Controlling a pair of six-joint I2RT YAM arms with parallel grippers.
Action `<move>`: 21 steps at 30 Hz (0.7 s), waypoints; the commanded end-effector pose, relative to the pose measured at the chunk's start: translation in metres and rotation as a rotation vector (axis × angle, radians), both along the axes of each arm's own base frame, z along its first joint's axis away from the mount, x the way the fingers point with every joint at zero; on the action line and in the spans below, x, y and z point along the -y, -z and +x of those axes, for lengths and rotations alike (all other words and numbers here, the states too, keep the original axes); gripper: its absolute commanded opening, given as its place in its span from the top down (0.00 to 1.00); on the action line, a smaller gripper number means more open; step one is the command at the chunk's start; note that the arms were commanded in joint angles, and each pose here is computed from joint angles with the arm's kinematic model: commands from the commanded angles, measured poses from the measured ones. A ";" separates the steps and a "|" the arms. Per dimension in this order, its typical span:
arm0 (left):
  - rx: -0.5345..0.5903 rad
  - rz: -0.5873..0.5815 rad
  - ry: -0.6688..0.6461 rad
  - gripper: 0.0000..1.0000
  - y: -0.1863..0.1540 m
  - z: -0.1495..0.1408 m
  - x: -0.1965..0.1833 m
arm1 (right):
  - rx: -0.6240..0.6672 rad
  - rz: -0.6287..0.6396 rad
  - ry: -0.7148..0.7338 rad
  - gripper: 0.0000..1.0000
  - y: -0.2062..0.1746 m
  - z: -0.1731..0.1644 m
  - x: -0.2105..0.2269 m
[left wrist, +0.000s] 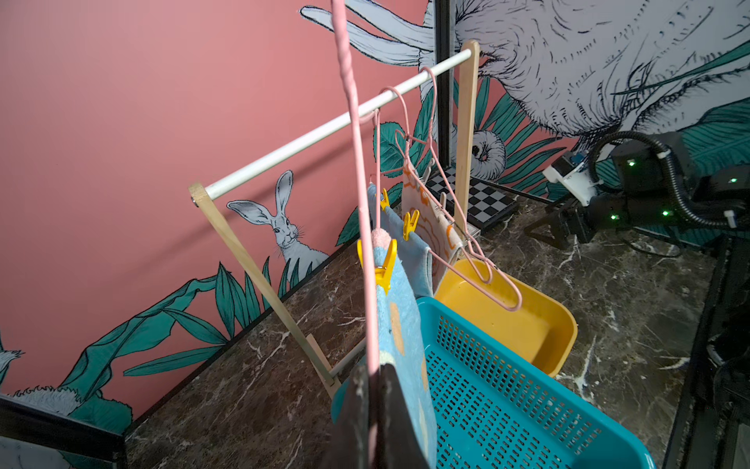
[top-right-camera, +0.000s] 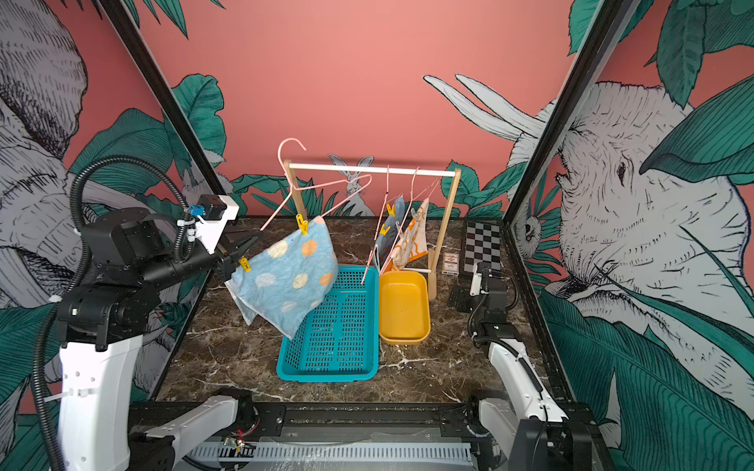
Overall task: Remove the clothespins securing towels to the hanger
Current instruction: Remove the clothespin from the hanger.
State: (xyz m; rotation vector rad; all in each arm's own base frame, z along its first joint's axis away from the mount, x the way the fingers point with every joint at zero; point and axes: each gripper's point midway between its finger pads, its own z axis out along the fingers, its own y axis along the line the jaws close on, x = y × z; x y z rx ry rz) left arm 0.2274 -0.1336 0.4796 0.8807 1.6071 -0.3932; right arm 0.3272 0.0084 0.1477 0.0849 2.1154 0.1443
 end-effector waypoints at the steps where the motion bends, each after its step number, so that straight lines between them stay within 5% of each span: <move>1: 0.020 -0.032 0.056 1.00 -0.011 -0.015 0.007 | 0.034 0.014 -0.023 0.01 -0.014 0.003 -0.005; 21: -0.114 -0.109 0.127 1.00 0.042 0.006 0.023 | 0.161 0.163 -0.429 0.01 -0.078 -0.009 -0.089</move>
